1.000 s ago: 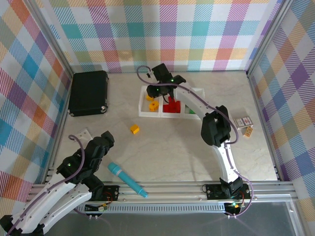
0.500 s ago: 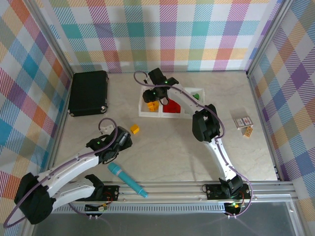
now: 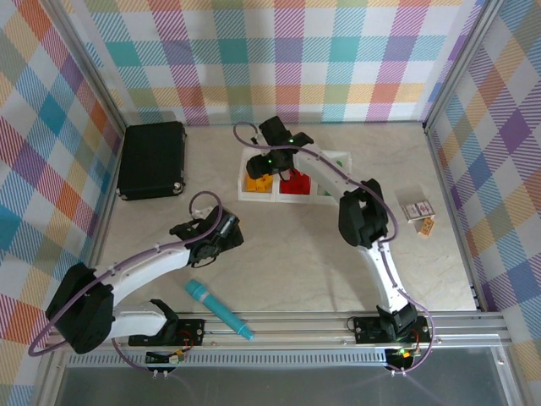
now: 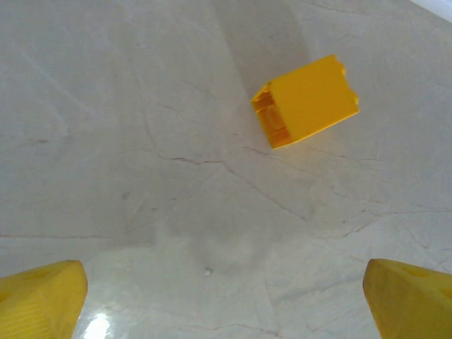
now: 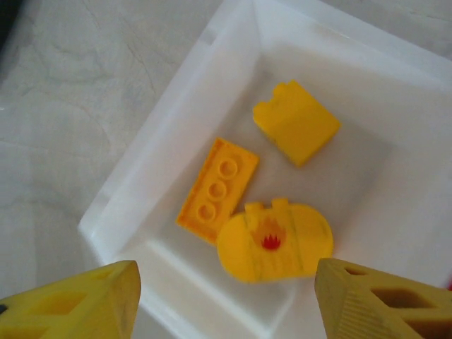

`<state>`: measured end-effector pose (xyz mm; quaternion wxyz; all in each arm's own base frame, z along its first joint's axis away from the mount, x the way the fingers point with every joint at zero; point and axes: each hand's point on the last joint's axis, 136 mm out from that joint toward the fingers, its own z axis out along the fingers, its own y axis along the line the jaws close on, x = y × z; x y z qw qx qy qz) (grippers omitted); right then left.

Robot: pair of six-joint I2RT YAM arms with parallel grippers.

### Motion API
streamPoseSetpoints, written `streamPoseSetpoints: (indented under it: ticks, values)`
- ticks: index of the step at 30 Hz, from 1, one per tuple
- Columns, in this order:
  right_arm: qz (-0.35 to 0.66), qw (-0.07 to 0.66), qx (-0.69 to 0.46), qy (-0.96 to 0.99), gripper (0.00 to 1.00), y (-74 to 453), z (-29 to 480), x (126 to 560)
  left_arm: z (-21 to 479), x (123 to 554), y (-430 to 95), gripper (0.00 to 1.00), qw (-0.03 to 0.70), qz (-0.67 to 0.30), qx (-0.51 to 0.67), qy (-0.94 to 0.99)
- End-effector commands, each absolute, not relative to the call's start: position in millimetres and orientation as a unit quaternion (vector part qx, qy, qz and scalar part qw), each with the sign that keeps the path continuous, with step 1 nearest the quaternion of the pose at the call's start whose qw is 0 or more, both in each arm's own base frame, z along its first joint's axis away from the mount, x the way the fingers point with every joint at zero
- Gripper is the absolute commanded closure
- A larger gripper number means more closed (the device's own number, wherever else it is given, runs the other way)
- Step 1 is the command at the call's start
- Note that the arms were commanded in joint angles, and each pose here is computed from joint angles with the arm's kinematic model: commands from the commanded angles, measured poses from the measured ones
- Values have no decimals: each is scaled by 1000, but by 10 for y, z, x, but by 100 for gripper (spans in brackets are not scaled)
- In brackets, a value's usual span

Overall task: Sort the legos into containers by color
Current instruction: Pick up the lego from the center of the table.

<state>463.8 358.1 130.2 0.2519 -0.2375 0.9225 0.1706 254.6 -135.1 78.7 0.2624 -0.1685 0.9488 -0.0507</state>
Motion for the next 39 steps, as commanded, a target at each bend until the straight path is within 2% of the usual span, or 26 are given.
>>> streamPoseSetpoints:
  ticks: [1, 5, 14, 18, 24, 30, 39]
  values:
    - [192, 313, -220, 904, 33, 3466, 1915, 4565, 871, 2719, -1507, 0, 265, -65, -157, 949]
    - [200, 339, -209, 895, 31, 3257, 2098, 4338, 827, 2895, -1576, 1, 253, -64, -134, 956]
    - [151, 407, -183, 882, 27, 2575, 2198, 3912, 787, 3193, -1951, 9, 206, -44, 119, 970]
    - [123, 413, -157, 889, 24, 2279, 2113, 3843, 765, 3274, -1983, 12, 190, -12, 190, 963]
    - [114, 402, -135, 899, 23, 2073, 1978, 3782, 576, 3309, -1861, 10, 147, 55, 272, 949]
    - [108, 397, -133, 902, 23, 2012, 1896, 3748, 574, 3265, -1890, 9, 147, 15, 296, 944]
    - [104, 382, -133, 909, 22, 1986, 1749, 3749, 467, 3328, -1532, 14, 116, 26, 264, 957]
